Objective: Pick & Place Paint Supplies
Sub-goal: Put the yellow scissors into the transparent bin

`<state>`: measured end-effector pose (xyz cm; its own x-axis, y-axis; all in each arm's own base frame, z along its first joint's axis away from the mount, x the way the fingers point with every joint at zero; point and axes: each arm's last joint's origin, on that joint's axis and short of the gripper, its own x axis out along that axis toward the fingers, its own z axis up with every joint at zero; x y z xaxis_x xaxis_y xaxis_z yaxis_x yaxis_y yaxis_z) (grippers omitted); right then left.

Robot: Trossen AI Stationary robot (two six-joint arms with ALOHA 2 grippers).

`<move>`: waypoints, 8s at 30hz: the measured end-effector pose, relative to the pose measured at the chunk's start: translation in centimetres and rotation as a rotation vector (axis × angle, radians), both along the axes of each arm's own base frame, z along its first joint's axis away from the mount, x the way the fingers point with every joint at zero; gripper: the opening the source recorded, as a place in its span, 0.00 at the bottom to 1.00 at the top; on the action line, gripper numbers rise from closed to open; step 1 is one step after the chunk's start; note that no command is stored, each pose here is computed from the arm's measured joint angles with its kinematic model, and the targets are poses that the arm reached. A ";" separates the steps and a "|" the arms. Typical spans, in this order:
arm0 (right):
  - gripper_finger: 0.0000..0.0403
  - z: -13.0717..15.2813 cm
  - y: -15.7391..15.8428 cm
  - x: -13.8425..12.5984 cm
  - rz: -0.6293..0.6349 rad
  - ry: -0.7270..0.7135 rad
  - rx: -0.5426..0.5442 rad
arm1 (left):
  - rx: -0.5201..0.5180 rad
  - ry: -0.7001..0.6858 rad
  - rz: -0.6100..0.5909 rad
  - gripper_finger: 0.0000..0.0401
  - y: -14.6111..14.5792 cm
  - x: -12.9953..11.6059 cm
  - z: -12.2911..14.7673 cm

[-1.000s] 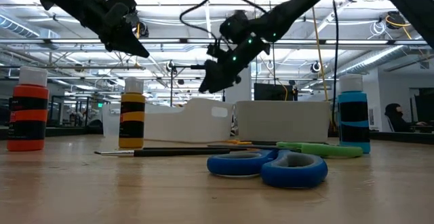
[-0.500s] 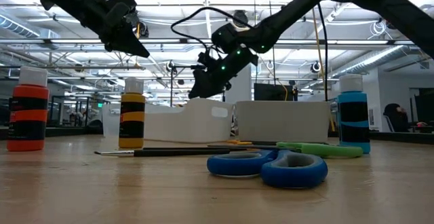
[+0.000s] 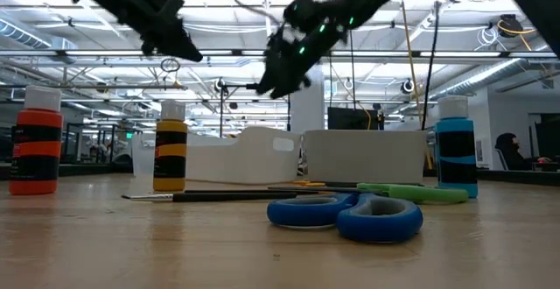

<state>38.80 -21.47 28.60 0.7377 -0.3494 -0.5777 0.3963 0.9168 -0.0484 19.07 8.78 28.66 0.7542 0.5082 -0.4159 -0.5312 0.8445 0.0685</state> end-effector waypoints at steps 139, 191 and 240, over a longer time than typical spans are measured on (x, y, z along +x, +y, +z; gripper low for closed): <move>0.78 2.6 13.0 -17.6 -0.031 -0.213 -0.223 | -0.185 0.622 -0.404 0.06 13.9 17.7 -14.1; 0.78 -13.0 -2.6 1.5 0.460 0.582 0.046 | 0.217 -0.113 -0.262 0.01 3.1 2.9 2.8; 0.00 -14.5 -9.0 -3.8 0.042 0.602 0.257 | 0.126 -0.095 -0.240 0.10 3.0 2.8 2.3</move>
<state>35.00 -30.48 14.10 0.2692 -0.1234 -0.9552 0.3319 0.9429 -0.0283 21.84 11.82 30.94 0.8916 0.3538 -0.2825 -0.3264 0.9348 0.1403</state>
